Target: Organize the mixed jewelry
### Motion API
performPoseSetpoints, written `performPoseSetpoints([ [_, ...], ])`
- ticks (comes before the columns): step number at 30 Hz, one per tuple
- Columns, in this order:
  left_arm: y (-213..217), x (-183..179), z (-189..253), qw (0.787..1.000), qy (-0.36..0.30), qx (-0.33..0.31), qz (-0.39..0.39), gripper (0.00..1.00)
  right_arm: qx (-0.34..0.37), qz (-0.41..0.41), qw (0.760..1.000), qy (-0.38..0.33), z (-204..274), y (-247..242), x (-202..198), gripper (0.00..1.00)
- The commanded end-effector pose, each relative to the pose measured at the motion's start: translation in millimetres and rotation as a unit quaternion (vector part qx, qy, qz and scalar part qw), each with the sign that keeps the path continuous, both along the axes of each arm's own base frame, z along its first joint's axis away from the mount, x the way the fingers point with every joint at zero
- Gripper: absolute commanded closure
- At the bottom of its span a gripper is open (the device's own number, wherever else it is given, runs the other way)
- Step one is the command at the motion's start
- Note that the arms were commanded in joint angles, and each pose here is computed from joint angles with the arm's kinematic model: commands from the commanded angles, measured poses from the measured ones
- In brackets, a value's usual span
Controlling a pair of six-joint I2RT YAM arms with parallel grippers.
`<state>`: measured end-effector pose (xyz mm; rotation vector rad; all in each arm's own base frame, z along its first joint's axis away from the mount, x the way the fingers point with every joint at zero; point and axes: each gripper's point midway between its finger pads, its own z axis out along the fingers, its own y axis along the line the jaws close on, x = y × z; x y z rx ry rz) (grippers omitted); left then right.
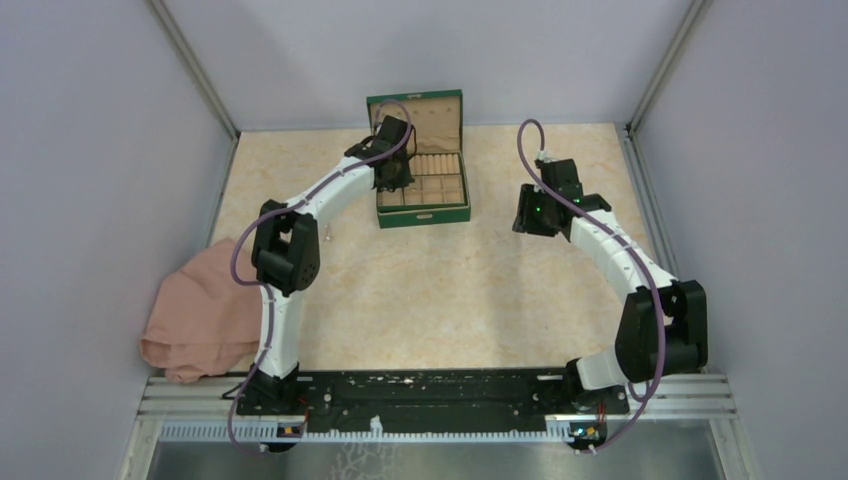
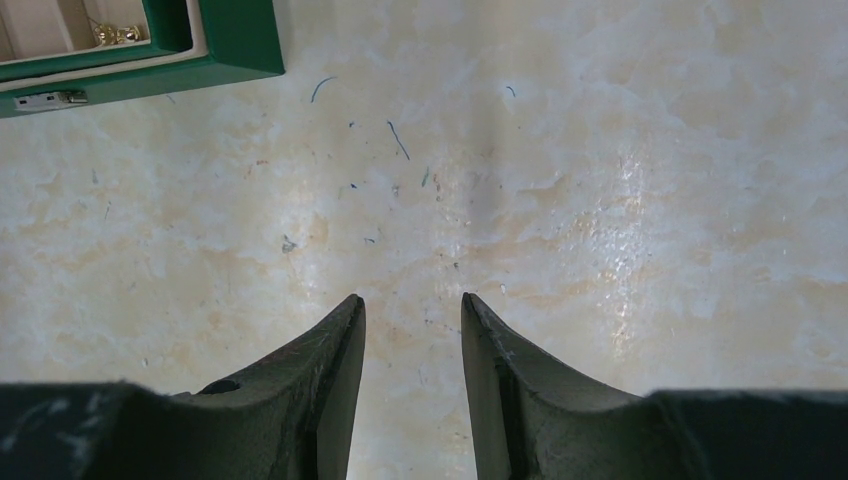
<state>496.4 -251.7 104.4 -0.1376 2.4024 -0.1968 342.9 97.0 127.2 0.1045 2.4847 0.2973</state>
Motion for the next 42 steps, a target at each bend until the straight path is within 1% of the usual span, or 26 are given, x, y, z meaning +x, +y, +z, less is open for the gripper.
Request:
performPoseSetpoints([
  [1, -16.9, 9.2, 15.6, 0.999, -0.016, -0.042, -0.009, 1.0, 0.008, -0.003, 0.999, -0.04, 21.4, -2.5, 5.9, 0.6],
  [10, -23.9, 9.3, 9.9, 0.998, -0.006, -0.057, -0.012, 1.0, 0.005, -0.003, 0.999, -0.039, 21.1, -3.8, 5.5, 0.6],
  [22, -25.9, 8.3, -2.3, 0.998, 0.008, -0.057, -0.013, 1.0, 0.003, -0.007, 0.999, -0.038, 20.0, -8.1, 3.3, 0.6],
  [30, -18.9, 6.1, -15.5, 0.999, 0.018, -0.033, -0.008, 1.0, 0.002, -0.009, 0.999, -0.035, 17.2, -9.6, 0.9, 0.6],
  [34, -11.8, 7.1, -9.2, 1.0, 0.011, -0.019, 0.006, 1.0, 0.001, -0.01, 0.999, -0.031, 14.7, -11.0, -0.7, 0.6],
  [37, -12.4, 8.3, -3.8, 1.0, 0.004, -0.019, 0.002, 1.0, 0.002, -0.01, 0.999, -0.033, 15.3, -11.2, 0.0, 0.6],
  [42, -11.8, 9.8, -13.6, 1.0, 0.027, 0.003, -0.004, 1.0, 0.004, -0.009, 0.999, -0.033, 15.3, -10.7, 1.6, 0.6],
])
